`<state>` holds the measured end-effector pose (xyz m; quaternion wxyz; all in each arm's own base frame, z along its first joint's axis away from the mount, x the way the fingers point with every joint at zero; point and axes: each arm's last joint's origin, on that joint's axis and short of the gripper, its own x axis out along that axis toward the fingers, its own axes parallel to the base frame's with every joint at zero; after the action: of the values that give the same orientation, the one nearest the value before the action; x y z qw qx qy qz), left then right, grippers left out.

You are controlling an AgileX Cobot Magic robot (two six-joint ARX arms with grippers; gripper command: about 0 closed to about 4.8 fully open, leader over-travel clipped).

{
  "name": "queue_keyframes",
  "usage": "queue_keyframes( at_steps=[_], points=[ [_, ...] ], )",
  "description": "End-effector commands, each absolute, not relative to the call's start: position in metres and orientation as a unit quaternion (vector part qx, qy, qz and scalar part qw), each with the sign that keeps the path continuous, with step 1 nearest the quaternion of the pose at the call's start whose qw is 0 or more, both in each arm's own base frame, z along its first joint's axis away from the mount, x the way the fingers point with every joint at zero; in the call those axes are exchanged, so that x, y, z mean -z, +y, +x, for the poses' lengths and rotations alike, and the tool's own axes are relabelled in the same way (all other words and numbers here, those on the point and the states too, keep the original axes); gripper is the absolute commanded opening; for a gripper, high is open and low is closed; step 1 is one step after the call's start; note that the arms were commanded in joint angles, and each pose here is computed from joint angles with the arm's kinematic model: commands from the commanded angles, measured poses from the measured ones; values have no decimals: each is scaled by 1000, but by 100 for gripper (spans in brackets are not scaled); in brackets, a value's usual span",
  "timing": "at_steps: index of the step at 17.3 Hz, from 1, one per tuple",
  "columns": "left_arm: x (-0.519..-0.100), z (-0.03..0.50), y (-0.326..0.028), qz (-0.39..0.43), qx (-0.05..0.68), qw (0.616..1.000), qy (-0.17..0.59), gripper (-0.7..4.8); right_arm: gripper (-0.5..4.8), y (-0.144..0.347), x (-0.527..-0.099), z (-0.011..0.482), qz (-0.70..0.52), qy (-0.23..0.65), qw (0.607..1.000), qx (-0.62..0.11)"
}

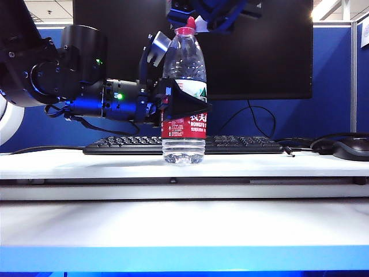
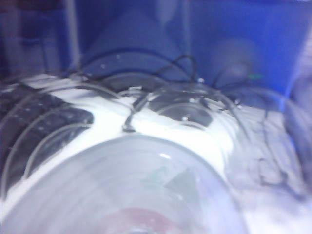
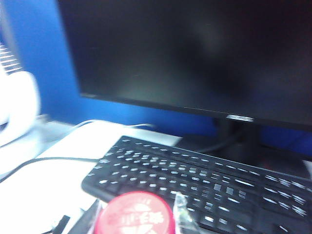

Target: Unscrew the cap from the plastic bottle on the table.

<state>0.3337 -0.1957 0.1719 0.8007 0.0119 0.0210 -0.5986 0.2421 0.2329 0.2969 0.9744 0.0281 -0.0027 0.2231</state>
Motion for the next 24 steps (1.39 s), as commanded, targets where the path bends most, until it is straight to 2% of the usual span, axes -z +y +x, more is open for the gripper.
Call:
queue_keyframes(
  at_steps=[1,5,11,13,16,21,24],
  points=[
    [-173,333,-196,15,610,792,14,235,30,222,-295,249,18,30,953,-299],
    [-172,333,-196,15,610,792,16,235,30,184,-301,269,38,47,918,-391],
    [-172,333,-196,14,611,792,18,235,30,130,-303,293,86,74,844,-523],
    [-172,333,-196,14,611,792,18,235,30,129,-309,293,86,74,820,-560],
    [-172,333,-196,14,611,792,18,236,30,142,-317,295,92,79,764,-634],
    [-172,333,-196,14,611,792,17,235,30,158,-318,290,90,88,719,-683],
    [-172,333,-196,15,610,792,18,235,31,159,-318,289,88,84,721,-682]
  ],
)
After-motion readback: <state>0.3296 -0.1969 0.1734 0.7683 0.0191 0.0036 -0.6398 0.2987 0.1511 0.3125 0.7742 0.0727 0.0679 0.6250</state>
